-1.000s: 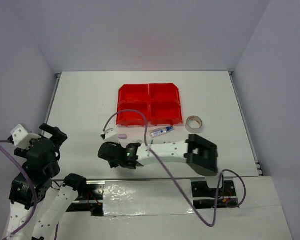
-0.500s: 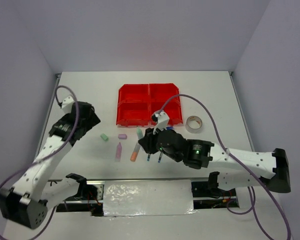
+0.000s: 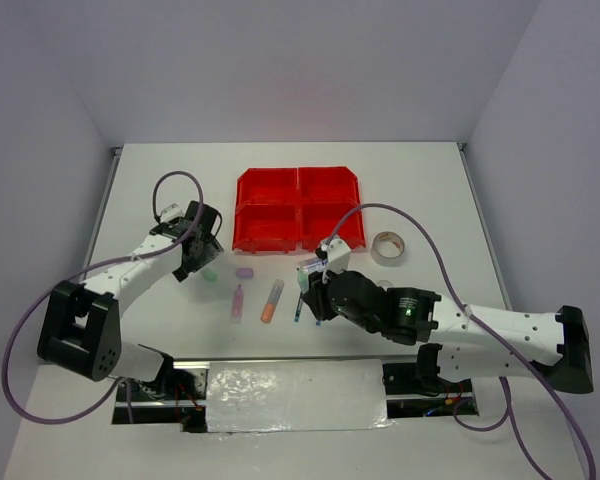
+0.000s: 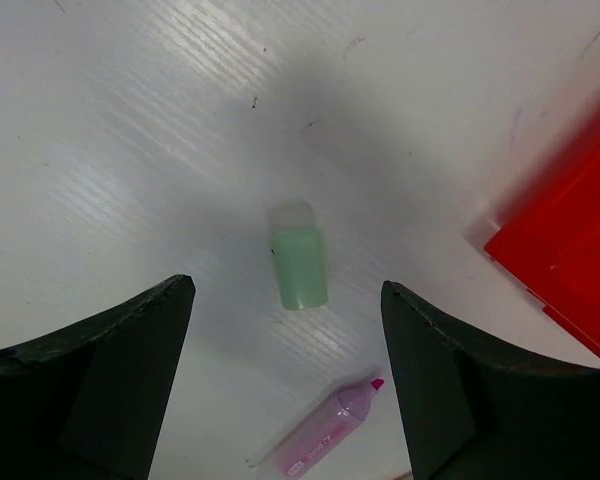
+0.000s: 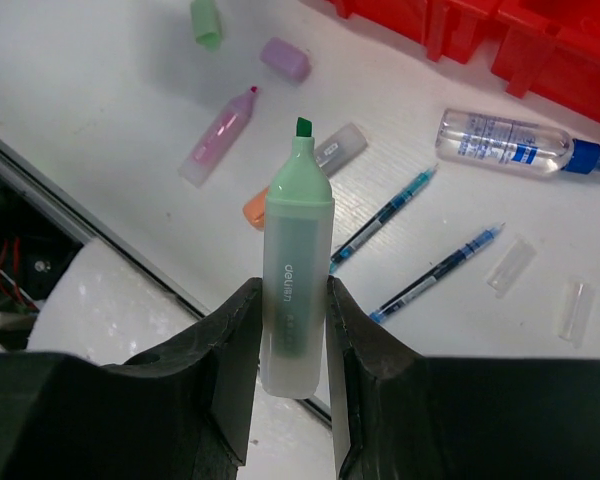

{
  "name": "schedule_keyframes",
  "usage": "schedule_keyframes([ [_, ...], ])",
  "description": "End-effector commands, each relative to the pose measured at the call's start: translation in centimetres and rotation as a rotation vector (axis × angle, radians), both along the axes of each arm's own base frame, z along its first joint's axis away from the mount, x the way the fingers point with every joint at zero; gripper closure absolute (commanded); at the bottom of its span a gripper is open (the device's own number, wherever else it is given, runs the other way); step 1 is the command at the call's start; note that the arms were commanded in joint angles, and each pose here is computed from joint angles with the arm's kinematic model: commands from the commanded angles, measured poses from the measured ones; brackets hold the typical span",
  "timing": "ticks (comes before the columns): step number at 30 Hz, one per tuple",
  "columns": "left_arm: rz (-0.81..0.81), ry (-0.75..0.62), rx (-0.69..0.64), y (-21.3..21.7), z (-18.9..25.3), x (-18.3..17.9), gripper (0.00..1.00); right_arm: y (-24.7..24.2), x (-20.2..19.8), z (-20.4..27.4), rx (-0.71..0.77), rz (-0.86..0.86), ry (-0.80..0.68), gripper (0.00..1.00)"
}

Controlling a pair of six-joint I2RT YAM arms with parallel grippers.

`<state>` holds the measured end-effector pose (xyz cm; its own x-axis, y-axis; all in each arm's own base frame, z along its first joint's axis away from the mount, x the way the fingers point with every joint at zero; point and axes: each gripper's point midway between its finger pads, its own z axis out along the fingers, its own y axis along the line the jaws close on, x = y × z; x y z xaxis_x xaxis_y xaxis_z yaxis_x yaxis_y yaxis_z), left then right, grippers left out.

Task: Sort the stationery into containers
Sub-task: Pick up the pen cap from the center of the board.

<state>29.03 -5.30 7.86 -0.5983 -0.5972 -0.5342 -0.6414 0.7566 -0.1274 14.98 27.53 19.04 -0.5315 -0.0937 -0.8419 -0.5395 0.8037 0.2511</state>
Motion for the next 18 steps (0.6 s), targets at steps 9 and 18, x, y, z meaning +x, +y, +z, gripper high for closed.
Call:
schedule_keyframes([
  [9,0.038,0.070,-0.002,-1.3,-3.3,1.0,0.19,0.5,0.2,-1.5,-0.039,0.036,-0.016,1.00],
  [18,0.048,0.113,-0.007,-1.7,-5.3,0.7,0.29,0.9,0.4,-1.6,-0.056,0.049,-0.028,1.00],
])
